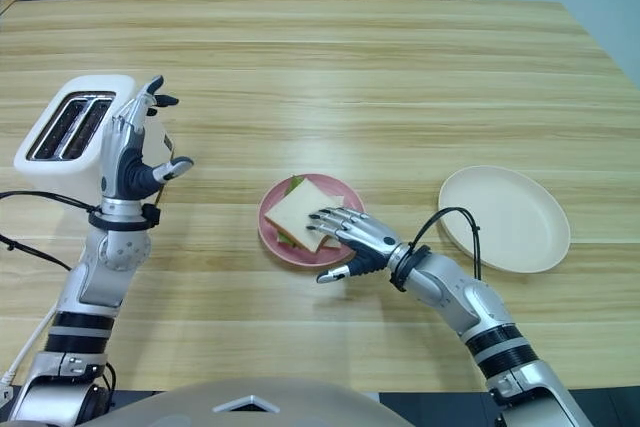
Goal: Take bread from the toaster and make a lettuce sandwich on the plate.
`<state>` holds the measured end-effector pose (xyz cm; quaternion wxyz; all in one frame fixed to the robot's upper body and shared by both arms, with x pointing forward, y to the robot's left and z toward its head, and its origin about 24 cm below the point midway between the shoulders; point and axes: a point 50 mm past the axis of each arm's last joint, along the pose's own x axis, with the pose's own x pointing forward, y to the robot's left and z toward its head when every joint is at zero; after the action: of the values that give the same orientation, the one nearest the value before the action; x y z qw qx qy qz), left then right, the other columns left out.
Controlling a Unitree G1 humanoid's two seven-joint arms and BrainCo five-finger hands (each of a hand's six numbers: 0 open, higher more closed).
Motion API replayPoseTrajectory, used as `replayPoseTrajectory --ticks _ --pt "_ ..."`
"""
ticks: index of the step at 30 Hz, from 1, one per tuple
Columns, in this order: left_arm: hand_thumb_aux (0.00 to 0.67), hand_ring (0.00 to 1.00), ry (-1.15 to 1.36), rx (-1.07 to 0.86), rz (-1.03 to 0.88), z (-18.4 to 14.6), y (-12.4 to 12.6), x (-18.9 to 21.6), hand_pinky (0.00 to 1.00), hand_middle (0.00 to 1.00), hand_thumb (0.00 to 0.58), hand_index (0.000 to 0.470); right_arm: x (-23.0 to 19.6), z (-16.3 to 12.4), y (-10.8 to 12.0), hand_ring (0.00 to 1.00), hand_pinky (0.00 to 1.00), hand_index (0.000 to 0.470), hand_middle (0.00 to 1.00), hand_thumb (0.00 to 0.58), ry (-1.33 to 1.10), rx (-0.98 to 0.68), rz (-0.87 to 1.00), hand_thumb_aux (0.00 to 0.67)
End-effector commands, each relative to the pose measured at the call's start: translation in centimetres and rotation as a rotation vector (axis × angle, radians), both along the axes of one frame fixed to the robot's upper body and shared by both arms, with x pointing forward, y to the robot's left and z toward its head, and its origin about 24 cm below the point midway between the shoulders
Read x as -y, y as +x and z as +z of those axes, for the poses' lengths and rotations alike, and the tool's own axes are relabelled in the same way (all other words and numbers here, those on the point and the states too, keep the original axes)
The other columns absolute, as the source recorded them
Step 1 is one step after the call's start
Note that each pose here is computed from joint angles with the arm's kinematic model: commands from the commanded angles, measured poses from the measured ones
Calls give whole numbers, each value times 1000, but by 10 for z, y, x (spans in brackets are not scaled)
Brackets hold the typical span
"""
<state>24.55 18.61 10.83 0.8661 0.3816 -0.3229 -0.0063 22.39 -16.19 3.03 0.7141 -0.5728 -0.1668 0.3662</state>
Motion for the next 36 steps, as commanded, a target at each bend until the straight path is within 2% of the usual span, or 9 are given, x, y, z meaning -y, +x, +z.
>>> replayPoseTrajectory --ticks 1,2,3,9,15,18,23,30,36 --pt "457 0 -16 -232 -273 -26 -29 4 0 0 521 321 6 21 -15 149 149 122 149 261 219 20 -28 173" --pt "670 706 -37 -285 -321 -30 -36 0 706 706 580 470 8 41 -16 906 906 391 906 564 361 69 -31 557" --pt "670 1000 -48 -323 -367 -31 -42 -3 1000 1000 580 470 12 57 -18 1000 1000 470 1000 580 473 101 -38 670" --pt "670 1000 104 -556 -584 -58 -71 10 1000 1000 580 470 38 67 -30 1000 1000 470 1000 580 527 69 -80 670" --pt "670 1000 345 -751 -586 -104 -78 21 1000 1000 580 470 38 -3 -63 1000 1000 470 1000 580 153 -278 -22 670" --pt "670 1000 384 -757 -561 -118 -68 34 1000 1000 580 470 30 -30 -62 1000 1000 470 1000 580 55 -324 -21 670" --pt "670 1000 408 -730 -509 -134 -45 55 1000 1000 580 470 10 -38 -38 1000 1000 470 1000 580 42 -236 -24 670" --pt "670 1000 429 -673 -371 -144 4 78 1000 1000 580 470 -9 -56 28 1000 1000 470 1000 580 -8 -121 -125 670" --pt "670 1000 431 -673 -152 -146 43 78 1000 1000 580 470 -22 -63 75 1000 1000 470 1000 580 48 -124 -362 670"
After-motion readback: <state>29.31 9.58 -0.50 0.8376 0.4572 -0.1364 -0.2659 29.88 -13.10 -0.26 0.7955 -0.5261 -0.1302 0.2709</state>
